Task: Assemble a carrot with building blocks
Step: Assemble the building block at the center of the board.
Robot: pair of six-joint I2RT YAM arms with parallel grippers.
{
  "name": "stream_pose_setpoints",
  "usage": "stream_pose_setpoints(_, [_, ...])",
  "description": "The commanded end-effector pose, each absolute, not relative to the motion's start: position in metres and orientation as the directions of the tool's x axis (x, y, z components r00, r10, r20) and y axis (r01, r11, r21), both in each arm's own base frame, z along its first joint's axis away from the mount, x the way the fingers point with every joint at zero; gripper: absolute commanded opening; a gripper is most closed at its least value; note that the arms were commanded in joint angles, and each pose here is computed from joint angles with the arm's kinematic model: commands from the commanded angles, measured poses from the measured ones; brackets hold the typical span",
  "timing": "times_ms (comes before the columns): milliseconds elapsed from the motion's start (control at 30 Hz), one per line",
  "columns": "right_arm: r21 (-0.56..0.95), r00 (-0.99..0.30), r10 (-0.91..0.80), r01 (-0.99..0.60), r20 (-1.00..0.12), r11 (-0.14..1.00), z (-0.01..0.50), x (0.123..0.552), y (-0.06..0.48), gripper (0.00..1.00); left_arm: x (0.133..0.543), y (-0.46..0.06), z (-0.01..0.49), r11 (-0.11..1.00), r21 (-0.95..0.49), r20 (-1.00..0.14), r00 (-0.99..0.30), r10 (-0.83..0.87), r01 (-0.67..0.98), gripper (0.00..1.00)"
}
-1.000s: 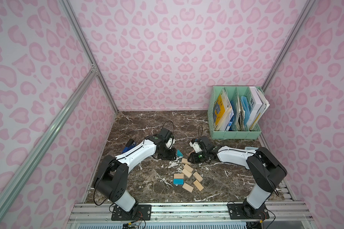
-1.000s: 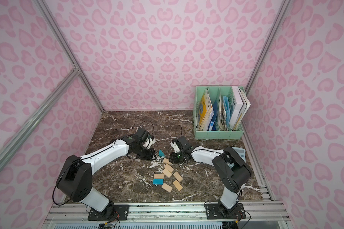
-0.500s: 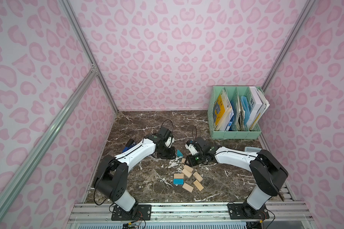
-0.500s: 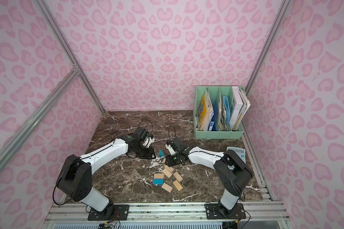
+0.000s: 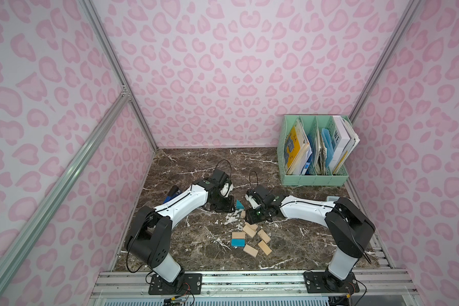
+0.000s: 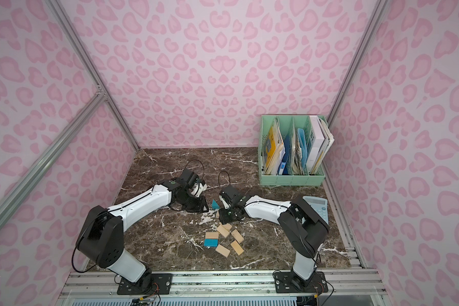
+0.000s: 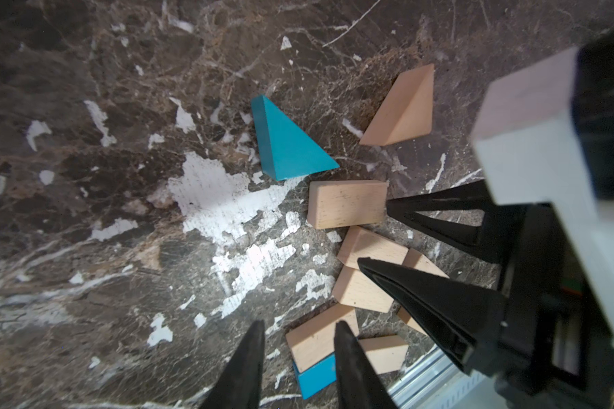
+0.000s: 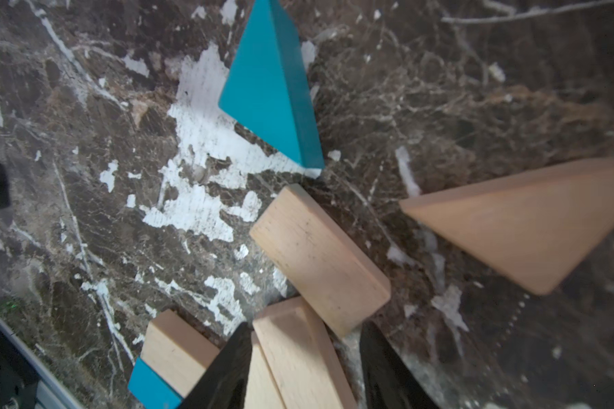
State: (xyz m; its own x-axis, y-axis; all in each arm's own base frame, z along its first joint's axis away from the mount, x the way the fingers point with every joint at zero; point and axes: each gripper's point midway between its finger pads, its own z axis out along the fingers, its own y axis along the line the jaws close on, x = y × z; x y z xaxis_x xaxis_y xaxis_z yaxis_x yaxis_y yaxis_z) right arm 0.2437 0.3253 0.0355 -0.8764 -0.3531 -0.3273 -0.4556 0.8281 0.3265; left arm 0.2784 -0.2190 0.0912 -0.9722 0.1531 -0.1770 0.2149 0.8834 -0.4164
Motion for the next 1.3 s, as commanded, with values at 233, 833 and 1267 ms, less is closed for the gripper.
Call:
stream_pose_setpoints(233, [0.230, -0.908, -0.335, -0.393, -0.252, 0.890, 0.021, 0.239, 0.320, 0.56, 0.267, -0.212, 0.092, 0.884, -0.403, -0.172, -0.968, 0.183, 0.238, 0.35])
stream_pose_setpoints(833, [0.184, -0.935, -0.222, -0.278, -0.277, 0.943, 0.026, 0.251, 0.312, 0.54, 0.257, -0.206, 0.096, 0.878, -0.400, -0.173, -0.963, 0.208, 0.262, 0.35])
stream_pose_setpoints(1267, [0.610, -0.956, -0.043, -0.220, -0.291, 0.761, 0.067, 0.246, 0.297, 0.55, 0.263, -0.239, 0.072, 0.795, -0.584, -0.086, -0.987, 0.138, 0.162, 0.32])
